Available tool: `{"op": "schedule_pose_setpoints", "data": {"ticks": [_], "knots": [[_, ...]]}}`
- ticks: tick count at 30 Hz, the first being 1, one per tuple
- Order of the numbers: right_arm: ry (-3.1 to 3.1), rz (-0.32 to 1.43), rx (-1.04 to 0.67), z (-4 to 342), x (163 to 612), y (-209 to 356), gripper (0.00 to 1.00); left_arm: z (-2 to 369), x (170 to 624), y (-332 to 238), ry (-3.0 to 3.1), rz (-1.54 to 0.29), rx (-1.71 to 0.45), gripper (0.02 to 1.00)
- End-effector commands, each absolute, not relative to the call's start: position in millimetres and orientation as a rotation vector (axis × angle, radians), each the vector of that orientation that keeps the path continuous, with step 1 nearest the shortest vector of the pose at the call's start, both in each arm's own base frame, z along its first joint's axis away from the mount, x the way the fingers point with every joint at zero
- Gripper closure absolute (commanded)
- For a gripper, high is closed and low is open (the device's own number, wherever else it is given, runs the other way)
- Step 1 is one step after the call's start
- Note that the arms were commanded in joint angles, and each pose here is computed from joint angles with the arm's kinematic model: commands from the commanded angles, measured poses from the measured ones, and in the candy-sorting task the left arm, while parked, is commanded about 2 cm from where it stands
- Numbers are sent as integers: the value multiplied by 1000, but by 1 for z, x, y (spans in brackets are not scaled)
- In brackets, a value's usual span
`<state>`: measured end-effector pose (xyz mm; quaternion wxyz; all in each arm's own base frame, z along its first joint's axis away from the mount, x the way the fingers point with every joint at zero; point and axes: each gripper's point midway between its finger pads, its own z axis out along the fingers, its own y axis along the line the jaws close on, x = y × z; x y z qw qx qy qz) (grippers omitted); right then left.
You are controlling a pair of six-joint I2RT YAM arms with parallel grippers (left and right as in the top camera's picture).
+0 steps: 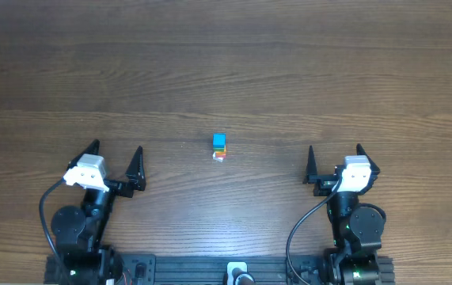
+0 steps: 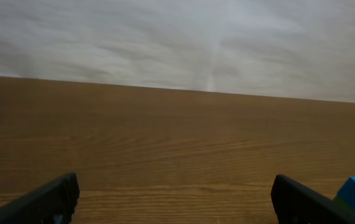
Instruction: Stack Cubes
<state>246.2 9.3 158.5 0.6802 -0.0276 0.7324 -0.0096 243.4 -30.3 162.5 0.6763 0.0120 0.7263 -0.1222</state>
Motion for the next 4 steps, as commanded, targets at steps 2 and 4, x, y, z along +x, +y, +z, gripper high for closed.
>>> {"op": "schedule_pose_setpoints", "data": {"ticks": [2, 4], "knots": [[1641, -7, -60, 157, 246, 10, 9, 161, 243, -31, 1632, -263, 39, 18], [1641, -7, -60, 157, 246, 10, 7, 162, 243, -31, 1631, -263, 39, 20]]}}
